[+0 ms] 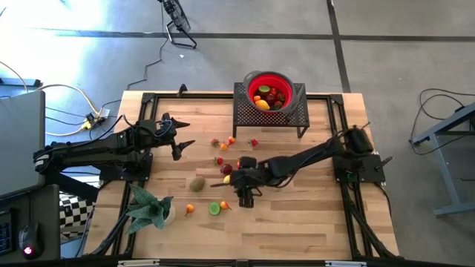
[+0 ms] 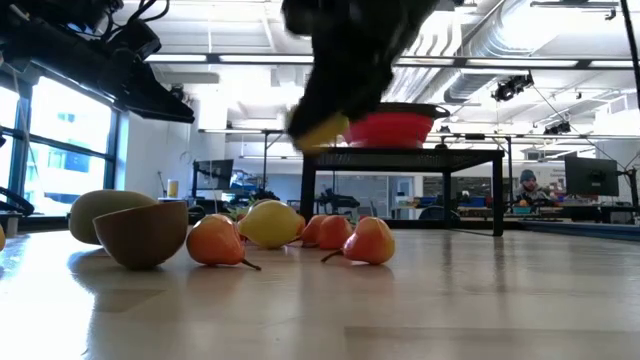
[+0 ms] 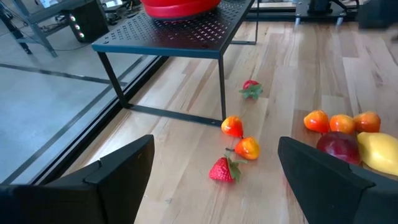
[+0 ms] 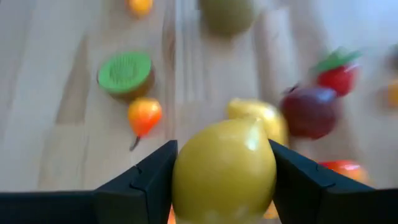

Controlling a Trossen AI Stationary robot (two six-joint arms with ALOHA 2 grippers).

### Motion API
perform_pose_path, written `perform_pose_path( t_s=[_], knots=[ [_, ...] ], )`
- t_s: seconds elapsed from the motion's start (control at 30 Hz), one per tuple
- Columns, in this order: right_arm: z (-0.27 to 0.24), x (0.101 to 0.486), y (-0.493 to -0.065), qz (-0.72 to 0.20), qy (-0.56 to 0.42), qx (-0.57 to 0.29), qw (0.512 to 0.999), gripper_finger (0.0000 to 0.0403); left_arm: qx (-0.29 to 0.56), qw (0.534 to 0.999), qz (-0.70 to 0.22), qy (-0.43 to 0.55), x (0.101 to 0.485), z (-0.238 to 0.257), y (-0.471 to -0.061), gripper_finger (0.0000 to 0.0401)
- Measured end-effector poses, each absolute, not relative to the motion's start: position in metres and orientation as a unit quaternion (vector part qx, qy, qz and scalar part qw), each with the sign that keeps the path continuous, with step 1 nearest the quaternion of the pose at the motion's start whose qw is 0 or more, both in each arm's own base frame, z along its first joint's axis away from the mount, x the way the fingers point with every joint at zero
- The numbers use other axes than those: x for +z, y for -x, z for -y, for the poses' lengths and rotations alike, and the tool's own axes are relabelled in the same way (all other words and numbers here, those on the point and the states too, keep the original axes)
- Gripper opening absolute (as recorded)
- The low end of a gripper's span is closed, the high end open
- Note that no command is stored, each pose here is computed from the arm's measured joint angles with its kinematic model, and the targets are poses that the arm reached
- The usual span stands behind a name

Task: Pick & Place Fruit
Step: Put the lemon into the strainer on the shelf

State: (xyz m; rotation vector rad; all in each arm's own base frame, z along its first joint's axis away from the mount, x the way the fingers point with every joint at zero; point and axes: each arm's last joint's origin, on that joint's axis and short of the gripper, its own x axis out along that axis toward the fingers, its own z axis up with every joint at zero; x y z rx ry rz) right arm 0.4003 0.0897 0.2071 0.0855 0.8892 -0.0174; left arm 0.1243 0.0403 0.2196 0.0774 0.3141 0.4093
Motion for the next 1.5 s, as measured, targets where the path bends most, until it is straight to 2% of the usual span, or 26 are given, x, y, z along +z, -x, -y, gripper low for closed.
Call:
perform_pose_path(
  t_s=[0.2,0.4,0.67,0.8,1.2,1.5],
  knots=[
    [-0.064,0.272,-0.372,-0.369,-0.016,-0.094,0.924,0.0212,0.202,0.966,-0.155,-0.038,0.220,-0.040,-0.124,0.0337],
    [-0.041,0.323,-0.343,-0.306,-0.009,-0.154,0.939,0.0203,0.202,0.966,-0.156,-0.038,0.219,-0.040,-0.124,0.0337],
    [-0.003,0.363,-0.312,-0.246,0.009,-0.258,0.934,0.0207,0.202,0.966,-0.156,-0.038,0.220,-0.040,-0.124,0.0337],
    [0.023,0.369,-0.309,-0.227,0.006,-0.312,0.922,0.0203,0.202,0.966,-0.155,-0.038,0.220,-0.040,-0.124,0.0337],
    [0.110,0.356,-0.303,-0.247,-0.015,-0.430,0.868,0.0203,0.202,0.966,-0.155,-0.038,0.220,-0.040,-0.124,0.0337],
    [0.147,0.355,-0.289,-0.236,-0.084,-0.430,0.867,0.0203,0.202,0.966,-0.155,-0.038,0.220,-0.040,-0.124,0.0337]
  ],
)
